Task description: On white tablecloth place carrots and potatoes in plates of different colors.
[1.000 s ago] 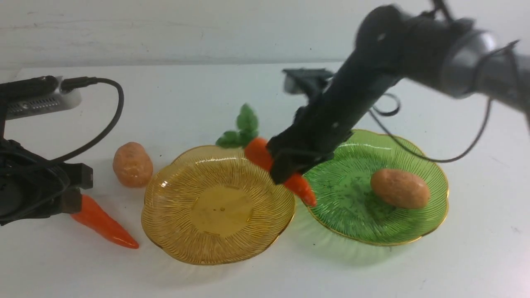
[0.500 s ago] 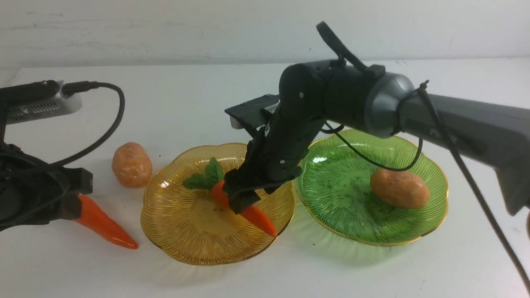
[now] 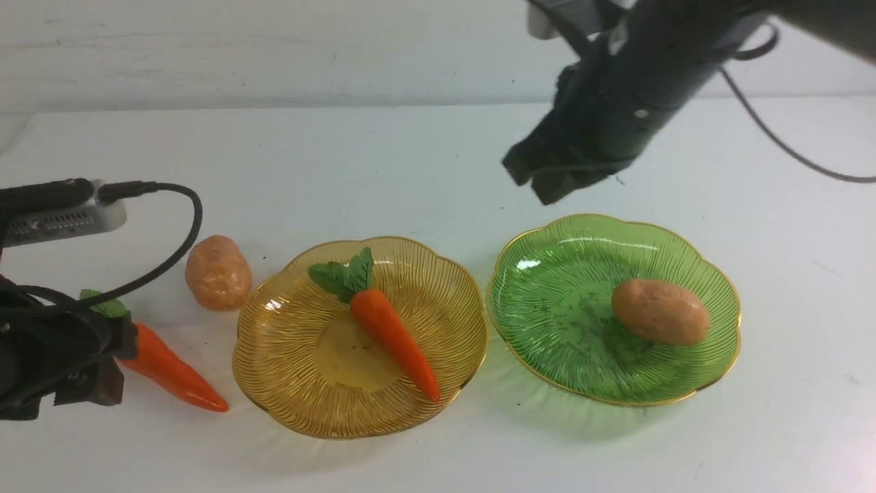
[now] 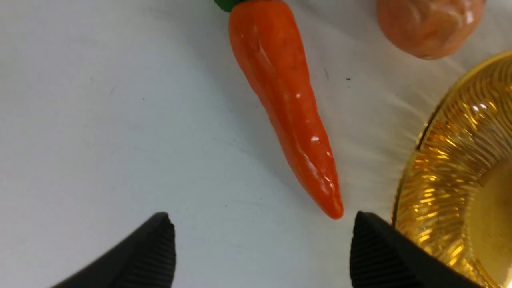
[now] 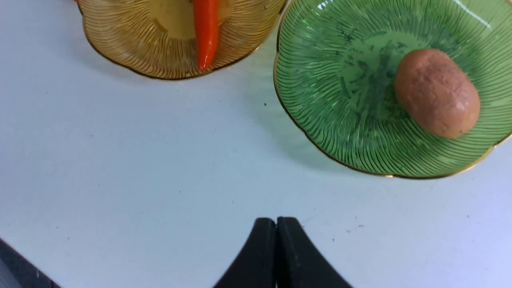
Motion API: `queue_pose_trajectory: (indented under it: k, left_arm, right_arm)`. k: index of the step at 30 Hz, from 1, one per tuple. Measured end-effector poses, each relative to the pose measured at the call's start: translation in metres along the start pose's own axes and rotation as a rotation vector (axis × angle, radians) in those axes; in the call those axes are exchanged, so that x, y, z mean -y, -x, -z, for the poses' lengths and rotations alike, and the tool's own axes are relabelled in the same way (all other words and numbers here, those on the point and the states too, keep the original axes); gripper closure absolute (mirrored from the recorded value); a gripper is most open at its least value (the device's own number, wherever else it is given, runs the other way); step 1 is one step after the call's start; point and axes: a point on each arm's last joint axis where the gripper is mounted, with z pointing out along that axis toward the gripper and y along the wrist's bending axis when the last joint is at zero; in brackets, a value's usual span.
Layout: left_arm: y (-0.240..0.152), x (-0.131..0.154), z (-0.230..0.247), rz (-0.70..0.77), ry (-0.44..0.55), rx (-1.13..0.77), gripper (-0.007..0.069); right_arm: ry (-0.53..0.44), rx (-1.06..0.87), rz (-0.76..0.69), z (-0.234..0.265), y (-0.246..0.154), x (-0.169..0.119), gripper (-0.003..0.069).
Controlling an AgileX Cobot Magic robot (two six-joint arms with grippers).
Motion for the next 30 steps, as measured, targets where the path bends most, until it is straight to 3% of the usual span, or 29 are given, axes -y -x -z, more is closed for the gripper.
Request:
queue_pose_trajectory:
  k: [7,19,23,25,28,30]
  left_arm:
    - [0.007,0.013,-0.067,0.108,0.032,-0.035,0.0090]
    - [0.003,0.017,-0.124,0.088,0.090,-0.095,0.0093]
    - [0.003,0.016,-0.125,0.058,0.100,-0.100,0.0160]
    - [0.002,0.015,-0.125,0.014,0.115,-0.111,0.0232]
    - [0.001,0.014,-0.122,-0.044,0.120,-0.124,0.0400]
    - [0.000,0.011,-0.117,-0.077,0.140,-0.149,0.0430]
  right_arm:
    - [0.001,0.051,0.005,0.015,-0.024,-0.001,0.0674]
    - [0.003,0.050,0.003,0.015,-0.024,-0.001,0.0674]
    - [0.005,0.050,0.002,0.015,-0.024,-0.001,0.0674]
    - [0.005,0.050,0.002,0.015,-0.024,-0.001,0.0674]
    - [0.005,0.049,0.002,0.015,-0.024,-0.001,0.0674]
    - [0.005,0.049,0.002,0.015,-0.024,-0.001,0.0674]
